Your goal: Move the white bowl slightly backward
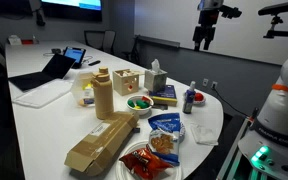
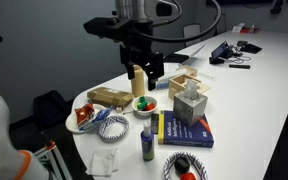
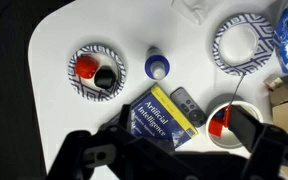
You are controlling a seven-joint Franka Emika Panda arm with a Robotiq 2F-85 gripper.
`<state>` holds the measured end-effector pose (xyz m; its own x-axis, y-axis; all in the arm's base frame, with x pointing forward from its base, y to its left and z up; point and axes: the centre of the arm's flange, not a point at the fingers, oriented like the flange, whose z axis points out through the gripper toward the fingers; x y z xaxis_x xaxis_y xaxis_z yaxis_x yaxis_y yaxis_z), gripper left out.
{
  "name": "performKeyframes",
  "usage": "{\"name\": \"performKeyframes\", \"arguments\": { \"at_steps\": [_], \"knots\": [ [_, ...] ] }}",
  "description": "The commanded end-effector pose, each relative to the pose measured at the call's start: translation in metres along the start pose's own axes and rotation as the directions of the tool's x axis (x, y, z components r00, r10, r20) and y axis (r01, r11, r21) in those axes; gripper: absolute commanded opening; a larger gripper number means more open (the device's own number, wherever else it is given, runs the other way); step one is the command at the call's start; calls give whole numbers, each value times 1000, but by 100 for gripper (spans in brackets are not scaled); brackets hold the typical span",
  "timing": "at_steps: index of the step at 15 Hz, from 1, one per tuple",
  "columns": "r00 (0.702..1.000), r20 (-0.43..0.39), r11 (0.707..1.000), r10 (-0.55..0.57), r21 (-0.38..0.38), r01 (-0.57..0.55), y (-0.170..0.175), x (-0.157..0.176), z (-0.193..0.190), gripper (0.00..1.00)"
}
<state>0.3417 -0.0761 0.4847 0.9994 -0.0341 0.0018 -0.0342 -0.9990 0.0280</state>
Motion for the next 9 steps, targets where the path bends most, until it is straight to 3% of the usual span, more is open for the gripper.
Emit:
{"name": "performKeyframes", "arguments": {
  "at_steps": [1, 6, 9],
  "knots": [
    [1000, 0, 1000, 0, 0, 0, 0, 0, 0, 100],
    [1000, 0, 1000, 0, 0, 0, 0, 0, 0, 100],
    [993, 11, 993, -116, -9, 116, -27, 50, 17, 100]
  ]
}}
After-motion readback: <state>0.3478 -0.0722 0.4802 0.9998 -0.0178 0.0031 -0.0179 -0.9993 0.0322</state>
